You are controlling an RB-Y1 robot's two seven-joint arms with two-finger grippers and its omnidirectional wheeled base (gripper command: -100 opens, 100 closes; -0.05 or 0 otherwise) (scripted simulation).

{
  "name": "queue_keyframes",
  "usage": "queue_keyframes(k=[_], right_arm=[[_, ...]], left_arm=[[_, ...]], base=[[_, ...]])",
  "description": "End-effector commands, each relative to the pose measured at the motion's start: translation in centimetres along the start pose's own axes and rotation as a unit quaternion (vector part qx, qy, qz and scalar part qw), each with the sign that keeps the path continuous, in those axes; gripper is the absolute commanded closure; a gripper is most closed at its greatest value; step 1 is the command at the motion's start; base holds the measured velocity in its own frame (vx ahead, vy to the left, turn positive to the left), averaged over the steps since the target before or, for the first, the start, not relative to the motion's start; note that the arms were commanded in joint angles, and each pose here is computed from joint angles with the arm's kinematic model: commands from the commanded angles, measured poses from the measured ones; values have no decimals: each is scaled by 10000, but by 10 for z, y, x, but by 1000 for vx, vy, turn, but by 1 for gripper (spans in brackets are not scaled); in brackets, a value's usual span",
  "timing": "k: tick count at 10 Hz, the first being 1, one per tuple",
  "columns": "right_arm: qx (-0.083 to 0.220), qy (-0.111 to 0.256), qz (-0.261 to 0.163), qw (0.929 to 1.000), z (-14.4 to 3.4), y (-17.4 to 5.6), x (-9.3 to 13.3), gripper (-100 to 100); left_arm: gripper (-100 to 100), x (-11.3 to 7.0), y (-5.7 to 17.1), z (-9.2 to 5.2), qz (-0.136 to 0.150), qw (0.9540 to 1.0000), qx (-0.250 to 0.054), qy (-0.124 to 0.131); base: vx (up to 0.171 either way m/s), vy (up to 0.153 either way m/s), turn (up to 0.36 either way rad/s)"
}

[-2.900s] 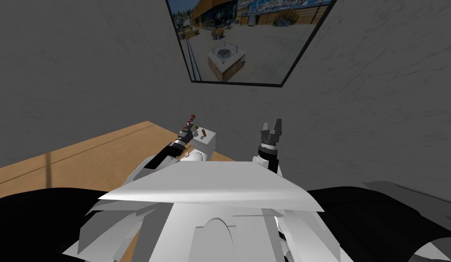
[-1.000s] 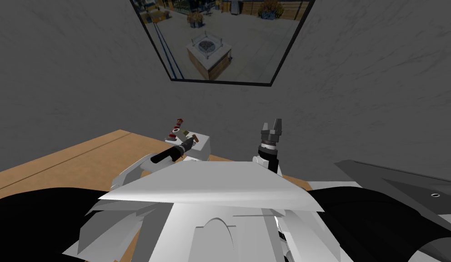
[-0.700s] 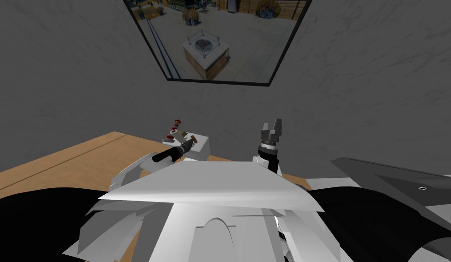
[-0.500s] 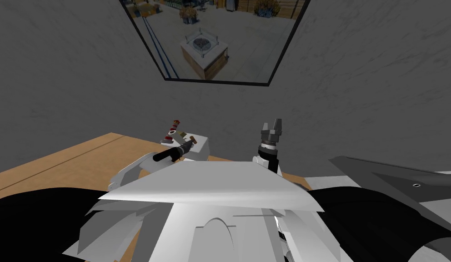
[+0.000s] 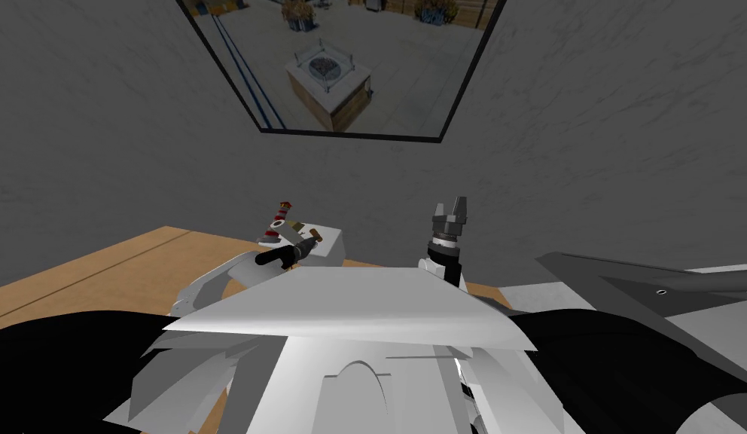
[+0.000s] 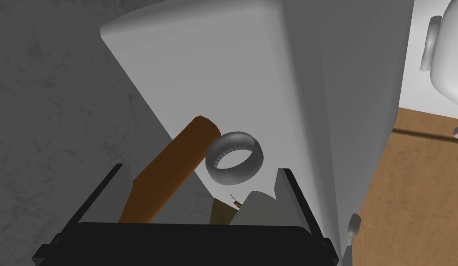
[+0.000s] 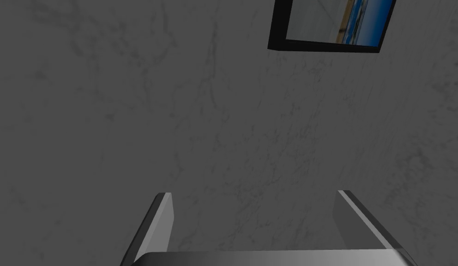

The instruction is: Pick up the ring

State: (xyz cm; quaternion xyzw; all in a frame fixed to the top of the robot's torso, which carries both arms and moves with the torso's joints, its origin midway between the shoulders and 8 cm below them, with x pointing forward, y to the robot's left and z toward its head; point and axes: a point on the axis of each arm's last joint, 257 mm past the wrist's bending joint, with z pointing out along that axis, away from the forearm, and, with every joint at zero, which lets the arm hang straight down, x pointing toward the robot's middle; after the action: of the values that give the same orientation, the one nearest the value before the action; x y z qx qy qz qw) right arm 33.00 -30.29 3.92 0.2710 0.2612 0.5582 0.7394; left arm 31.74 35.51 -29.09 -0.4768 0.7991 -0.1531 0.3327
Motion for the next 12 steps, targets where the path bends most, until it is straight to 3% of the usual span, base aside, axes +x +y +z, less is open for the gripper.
queue_keyframes(k=[1,4,6,7,8,9,12], right_arm=[[0,0,0,10000,0,0,0,0],[0,0,0,10000,0,0,0,0],[0,0,0,10000,0,0,0,0],[0,0,0,10000,0,0,0,0],[0,0,0,10000,0,0,0,0],[0,0,0,10000,0,0,0,0],[0,0,0,10000,0,0,0,0]], left_arm=[[-100,-2,11,0,70,9997,-234,-10],[-100,-7,32,-2,198,9978,-635,-31],[-100,-9,39,-4,247,9966,-791,-40],[-100,-8,37,-3,232,9971,-730,-36],[0,-8,38,-4,234,9969,-749,-38],[-100,-10,42,2,206,9969,-759,-54],[-100,-13,50,13,155,9968,-783,-84]], base=[[21,3,-55],[27,6,-81],[19,5,-45],[7,1,-10],[0,0,0],[5,-2,-48],[8,-2,-51]])
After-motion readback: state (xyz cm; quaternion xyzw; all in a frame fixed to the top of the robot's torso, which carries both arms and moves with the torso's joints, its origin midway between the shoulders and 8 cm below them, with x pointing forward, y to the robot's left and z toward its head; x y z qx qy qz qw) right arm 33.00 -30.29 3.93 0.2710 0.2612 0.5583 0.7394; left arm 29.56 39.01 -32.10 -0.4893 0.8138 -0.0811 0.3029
